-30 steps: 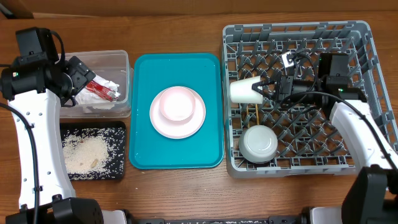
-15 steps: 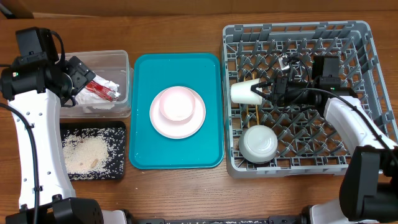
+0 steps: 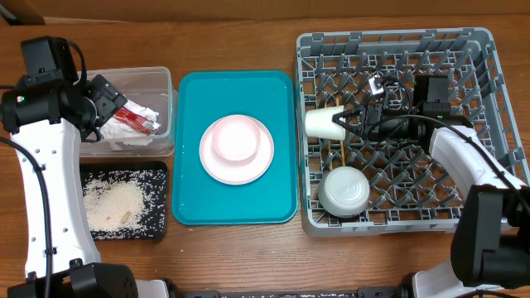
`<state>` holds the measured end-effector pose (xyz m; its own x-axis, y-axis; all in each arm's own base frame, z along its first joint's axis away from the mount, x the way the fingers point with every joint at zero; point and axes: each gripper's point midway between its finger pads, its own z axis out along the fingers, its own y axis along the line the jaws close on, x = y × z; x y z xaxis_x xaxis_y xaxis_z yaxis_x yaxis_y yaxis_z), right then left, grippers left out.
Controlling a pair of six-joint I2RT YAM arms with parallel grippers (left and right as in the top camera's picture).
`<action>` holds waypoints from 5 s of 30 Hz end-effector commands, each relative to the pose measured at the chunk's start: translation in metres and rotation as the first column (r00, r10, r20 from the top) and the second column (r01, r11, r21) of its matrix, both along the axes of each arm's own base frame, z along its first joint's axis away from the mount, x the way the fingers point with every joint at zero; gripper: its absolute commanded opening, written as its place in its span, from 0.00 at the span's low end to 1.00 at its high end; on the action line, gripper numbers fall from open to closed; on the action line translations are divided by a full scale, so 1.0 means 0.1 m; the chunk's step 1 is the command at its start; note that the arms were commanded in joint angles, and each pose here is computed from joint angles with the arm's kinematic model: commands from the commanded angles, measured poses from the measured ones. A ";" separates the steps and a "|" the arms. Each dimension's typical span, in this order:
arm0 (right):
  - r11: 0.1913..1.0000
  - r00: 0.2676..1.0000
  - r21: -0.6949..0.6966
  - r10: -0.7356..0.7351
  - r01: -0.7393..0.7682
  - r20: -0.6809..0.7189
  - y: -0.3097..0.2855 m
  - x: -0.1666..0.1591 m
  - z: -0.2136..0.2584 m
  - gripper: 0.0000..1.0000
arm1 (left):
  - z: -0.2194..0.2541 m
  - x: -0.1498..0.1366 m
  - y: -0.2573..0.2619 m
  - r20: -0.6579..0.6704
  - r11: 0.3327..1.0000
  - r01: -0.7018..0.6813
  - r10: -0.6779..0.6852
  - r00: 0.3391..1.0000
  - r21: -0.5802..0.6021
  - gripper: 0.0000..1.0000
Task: Sort waste into correct bins and load items into the dishwasher
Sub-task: 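Lower the cup into the rack and open the right gripper, then withdraw the right gripper and move it left to the pink plate, then grip the pink plate's edge with the right gripper and lift it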
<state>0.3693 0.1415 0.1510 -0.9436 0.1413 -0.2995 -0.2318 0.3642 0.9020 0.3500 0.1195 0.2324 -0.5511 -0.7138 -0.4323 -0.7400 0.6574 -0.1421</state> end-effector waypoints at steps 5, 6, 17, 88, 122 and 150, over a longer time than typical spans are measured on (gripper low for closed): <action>0.992 0.997 -0.115 -0.064 0.058 -0.052 -0.10 0.03 -0.27 0.10 | 0.05 0.04 -0.02 0.021 1.000 -0.011 0.011 1.000 -0.004 1.00; 0.992 0.996 -0.115 -0.065 0.058 -0.055 -0.11 0.03 -0.28 0.10 | 0.05 0.04 -0.02 0.021 1.000 -0.011 0.011 1.000 -0.004 1.00; 0.991 0.992 -0.127 -0.066 0.053 -0.105 -0.18 -0.08 -0.34 0.09 | 0.05 0.04 -0.02 0.021 1.000 -0.011 0.011 1.000 -0.004 1.00; 0.508 0.933 -0.792 -0.293 0.339 0.212 -0.37 0.06 -0.33 0.12 | 0.05 0.04 -0.02 0.021 1.000 -0.011 0.011 1.000 -0.004 1.00; 0.826 0.802 -0.471 0.038 0.310 0.596 1.46 -0.18 1.01 0.25 | 0.05 0.04 -0.02 0.021 1.000 -0.011 0.011 1.000 -0.004 1.00; 0.544 0.792 -0.833 0.550 -0.098 0.265 2.83 -0.26 -0.60 0.46 | 0.05 0.04 -0.02 0.021 1.000 -0.011 0.011 1.000 -0.004 1.00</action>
